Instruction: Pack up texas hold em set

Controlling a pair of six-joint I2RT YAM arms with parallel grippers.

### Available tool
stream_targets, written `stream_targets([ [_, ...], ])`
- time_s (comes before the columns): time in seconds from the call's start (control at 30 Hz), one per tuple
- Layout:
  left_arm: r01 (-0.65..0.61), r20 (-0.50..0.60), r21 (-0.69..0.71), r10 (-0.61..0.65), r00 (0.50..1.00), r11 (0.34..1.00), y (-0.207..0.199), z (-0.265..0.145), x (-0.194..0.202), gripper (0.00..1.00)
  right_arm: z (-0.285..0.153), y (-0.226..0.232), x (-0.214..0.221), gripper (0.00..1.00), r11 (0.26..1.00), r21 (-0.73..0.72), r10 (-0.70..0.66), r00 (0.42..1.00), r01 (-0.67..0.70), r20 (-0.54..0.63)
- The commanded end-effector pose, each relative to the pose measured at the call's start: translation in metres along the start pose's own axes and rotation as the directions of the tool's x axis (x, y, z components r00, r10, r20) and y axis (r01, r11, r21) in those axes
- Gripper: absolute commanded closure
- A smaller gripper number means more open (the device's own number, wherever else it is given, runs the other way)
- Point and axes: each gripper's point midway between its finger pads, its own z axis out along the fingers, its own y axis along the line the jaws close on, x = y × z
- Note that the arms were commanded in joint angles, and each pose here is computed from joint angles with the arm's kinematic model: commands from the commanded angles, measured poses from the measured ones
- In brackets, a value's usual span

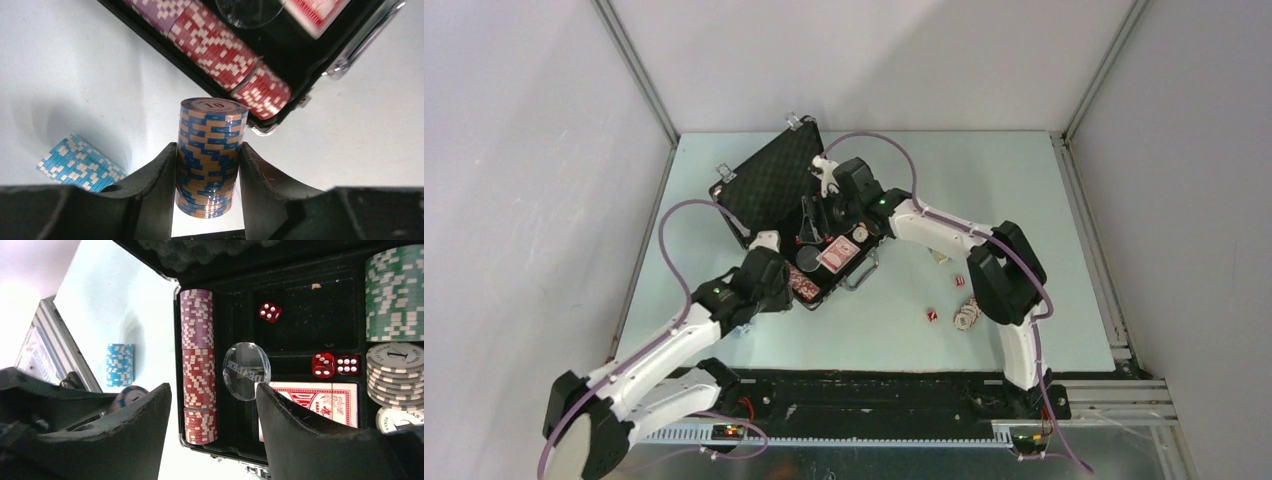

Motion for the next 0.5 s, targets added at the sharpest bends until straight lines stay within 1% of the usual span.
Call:
stream_targets([
  [0.0,0.116,0.137,0.041,-0.120,0.983,0.992,-0.008,-0.028,-0.046,1.00,0.008,-0.005,0.001,0.34,0.998,0.065,-0.010,1.000,0.011,-0.025],
  [0.13,0.200,0.180,0.051,-0.206,0.962,0.978,-0.005,-0.035,-0.062,1.00,0.023,-0.016,0.014,0.34,0.991,0.130,-0.006,0.998,0.015,-0.063],
  [0.17,0.221,0.195,0.060,-0.228,0.954,0.973,-0.004,-0.037,-0.067,1.00,0.025,-0.017,0.010,0.34,0.989,0.147,-0.012,0.998,0.019,-0.054],
  [0.2,0.232,0.215,0.085,-0.245,0.945,0.969,-0.006,-0.040,-0.073,1.00,0.029,-0.023,0.017,0.34,0.986,0.166,-0.003,0.997,0.016,-0.077],
  [0.23,0.253,0.233,0.097,-0.269,0.935,0.963,-0.006,-0.042,-0.079,1.00,0.030,-0.023,0.012,0.34,0.983,0.180,-0.006,0.998,0.019,-0.068],
  [0.27,0.262,0.241,0.113,-0.282,0.928,0.958,-0.007,-0.044,-0.083,1.00,0.035,-0.028,0.020,0.34,0.981,0.194,0.002,0.996,0.016,-0.093],
  [0.3,0.283,0.253,0.127,-0.307,0.917,0.951,-0.006,-0.045,-0.088,1.00,0.037,-0.027,0.016,0.34,0.981,0.194,0.002,0.996,0.015,-0.088],
  [0.33,0.294,0.259,0.133,-0.319,0.912,0.947,-0.006,-0.046,-0.091,1.00,0.042,-0.032,0.023,0.34,0.979,0.204,0.015,0.994,0.008,-0.113],
  [0.47,0.358,0.271,0.144,-0.385,0.882,0.922,-0.002,-0.044,-0.102,1.00,0.056,-0.033,0.028,0.35,0.982,0.190,0.041,0.990,-0.014,-0.137],
])
